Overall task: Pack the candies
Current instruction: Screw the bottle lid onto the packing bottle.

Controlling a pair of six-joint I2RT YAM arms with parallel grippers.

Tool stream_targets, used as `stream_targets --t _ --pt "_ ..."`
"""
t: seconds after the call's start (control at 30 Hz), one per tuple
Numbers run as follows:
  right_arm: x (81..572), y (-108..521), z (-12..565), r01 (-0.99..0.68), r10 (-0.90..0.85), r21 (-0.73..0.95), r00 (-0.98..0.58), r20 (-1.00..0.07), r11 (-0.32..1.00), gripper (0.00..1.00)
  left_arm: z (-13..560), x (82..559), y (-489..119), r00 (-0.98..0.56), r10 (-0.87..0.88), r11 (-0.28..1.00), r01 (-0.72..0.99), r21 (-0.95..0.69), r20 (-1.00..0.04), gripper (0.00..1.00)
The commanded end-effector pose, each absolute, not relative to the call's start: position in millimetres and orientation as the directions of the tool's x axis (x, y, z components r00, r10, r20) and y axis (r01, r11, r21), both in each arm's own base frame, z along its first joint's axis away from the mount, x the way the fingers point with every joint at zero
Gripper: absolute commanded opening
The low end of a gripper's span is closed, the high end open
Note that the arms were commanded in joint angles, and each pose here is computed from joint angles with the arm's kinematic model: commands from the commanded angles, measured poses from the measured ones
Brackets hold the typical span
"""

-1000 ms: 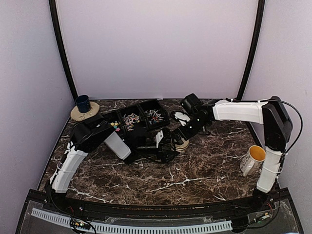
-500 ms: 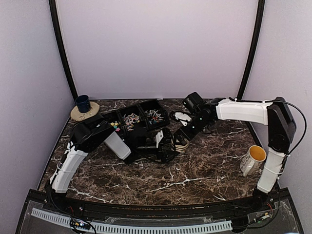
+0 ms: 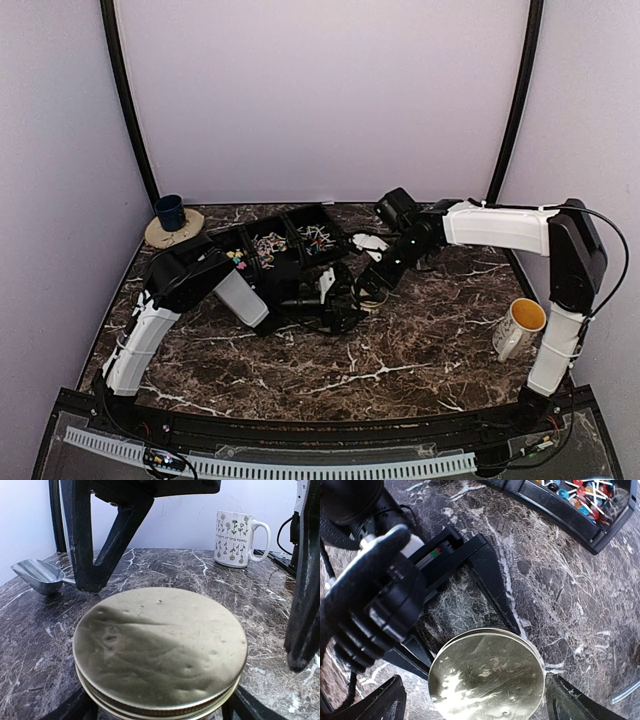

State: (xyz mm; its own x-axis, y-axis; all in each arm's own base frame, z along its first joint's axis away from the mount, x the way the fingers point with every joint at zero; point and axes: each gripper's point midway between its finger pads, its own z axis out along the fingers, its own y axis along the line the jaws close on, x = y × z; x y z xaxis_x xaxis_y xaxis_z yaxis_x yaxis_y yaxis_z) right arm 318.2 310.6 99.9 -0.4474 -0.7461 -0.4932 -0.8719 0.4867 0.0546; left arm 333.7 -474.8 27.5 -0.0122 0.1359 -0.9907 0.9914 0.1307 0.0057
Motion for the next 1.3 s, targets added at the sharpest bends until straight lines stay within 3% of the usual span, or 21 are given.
stream_targets --t 0.0,0.47,1.27 --pt "315 311 97 -0.917 -0.791 0.020 -0.353 -0.499 0.397 0.98 -100 293 -432 -0.243 0.430 0.128 0.970 -0.208 -0.870 0.84" --pt "317 315 80 -0.941 -0.825 0.032 -0.311 -0.472 0.336 0.98 -100 292 -433 -0.245 0.428 0.120 0.969 -0.215 -0.870 0.84" --pt "298 300 77 -0.909 -0.792 0.079 -0.398 -0.462 0.410 0.98 -100 298 -432 -0.271 0.415 0.136 0.962 -0.235 -0.869 0.81"
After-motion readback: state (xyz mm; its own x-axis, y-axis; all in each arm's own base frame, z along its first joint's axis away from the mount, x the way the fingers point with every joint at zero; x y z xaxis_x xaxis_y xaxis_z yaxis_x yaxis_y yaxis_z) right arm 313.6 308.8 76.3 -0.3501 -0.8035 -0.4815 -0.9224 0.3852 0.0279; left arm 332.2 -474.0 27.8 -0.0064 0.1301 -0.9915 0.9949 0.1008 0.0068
